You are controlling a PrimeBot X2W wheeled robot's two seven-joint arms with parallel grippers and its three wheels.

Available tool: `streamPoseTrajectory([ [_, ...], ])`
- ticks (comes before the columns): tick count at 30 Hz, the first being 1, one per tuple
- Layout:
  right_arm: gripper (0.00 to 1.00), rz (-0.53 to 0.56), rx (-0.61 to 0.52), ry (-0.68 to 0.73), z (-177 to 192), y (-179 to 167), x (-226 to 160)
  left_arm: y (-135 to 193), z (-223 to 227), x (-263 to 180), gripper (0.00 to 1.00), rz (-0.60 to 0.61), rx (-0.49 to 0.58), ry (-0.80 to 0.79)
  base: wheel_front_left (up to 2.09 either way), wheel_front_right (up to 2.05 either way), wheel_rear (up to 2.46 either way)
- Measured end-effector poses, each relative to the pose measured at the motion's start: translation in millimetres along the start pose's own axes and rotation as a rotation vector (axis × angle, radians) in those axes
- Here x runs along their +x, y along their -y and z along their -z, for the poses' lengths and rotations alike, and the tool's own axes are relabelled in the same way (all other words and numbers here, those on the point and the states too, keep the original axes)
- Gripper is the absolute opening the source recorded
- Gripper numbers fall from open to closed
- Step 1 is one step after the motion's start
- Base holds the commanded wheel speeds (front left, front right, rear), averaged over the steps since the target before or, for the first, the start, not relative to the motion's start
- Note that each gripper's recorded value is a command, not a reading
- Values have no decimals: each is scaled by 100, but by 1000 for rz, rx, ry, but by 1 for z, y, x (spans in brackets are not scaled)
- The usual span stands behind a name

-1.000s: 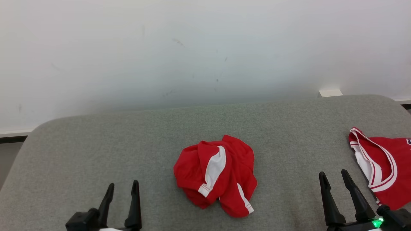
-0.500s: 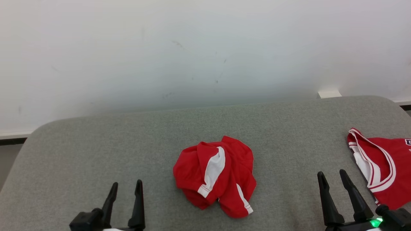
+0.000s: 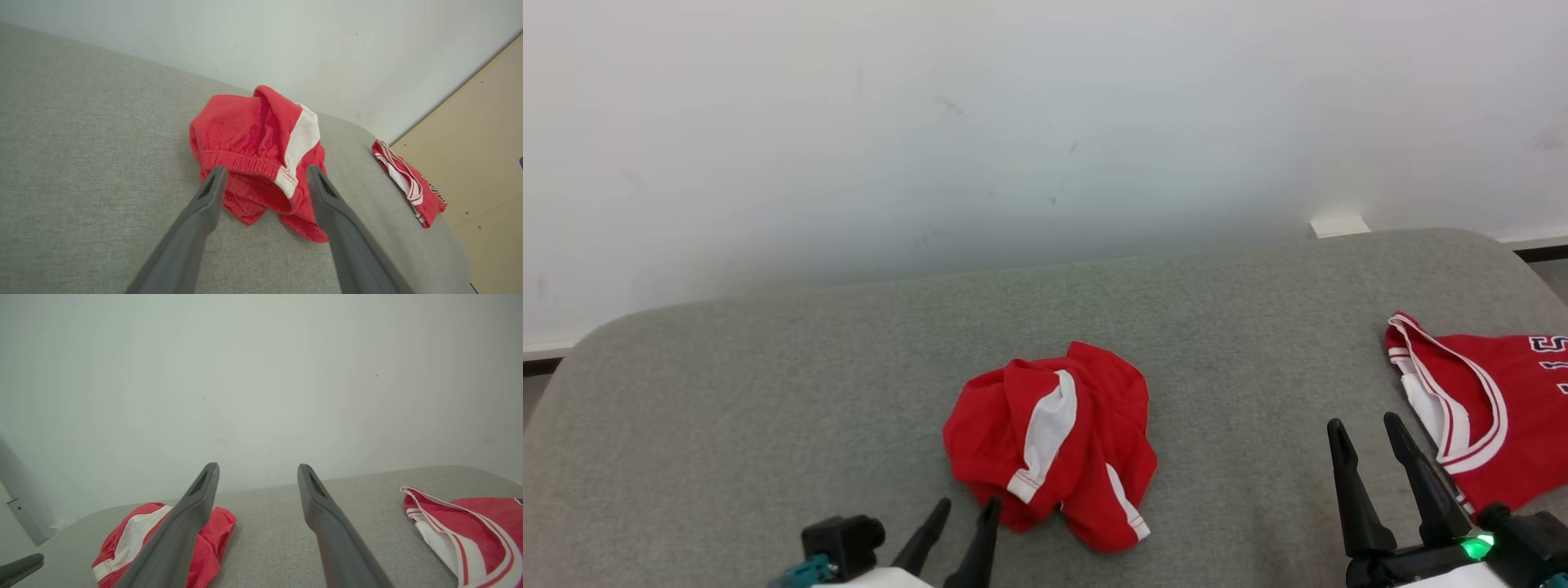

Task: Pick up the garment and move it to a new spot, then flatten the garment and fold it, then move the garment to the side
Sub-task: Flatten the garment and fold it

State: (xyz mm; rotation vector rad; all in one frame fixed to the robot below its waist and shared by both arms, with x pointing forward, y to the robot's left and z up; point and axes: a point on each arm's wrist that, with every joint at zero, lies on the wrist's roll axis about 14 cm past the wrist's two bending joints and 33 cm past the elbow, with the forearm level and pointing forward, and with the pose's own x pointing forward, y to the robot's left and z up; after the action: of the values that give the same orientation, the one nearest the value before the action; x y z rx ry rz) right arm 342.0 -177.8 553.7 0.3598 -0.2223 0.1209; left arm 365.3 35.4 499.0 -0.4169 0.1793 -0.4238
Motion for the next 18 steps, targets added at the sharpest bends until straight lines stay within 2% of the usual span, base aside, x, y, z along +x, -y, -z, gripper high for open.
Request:
streamPoseTrajectory([
  [7,100,59,-10,9,-4,17,-9,19,39,12,100,63,-55,-178,0,0,0],
  [17,100,146,-31,24,-13,41,-24,33,51,40,100,113,-60,-221,0,0,0],
  [18,100,153,-32,26,-14,43,-25,33,50,42,84,112,-60,-216,0,0,0],
])
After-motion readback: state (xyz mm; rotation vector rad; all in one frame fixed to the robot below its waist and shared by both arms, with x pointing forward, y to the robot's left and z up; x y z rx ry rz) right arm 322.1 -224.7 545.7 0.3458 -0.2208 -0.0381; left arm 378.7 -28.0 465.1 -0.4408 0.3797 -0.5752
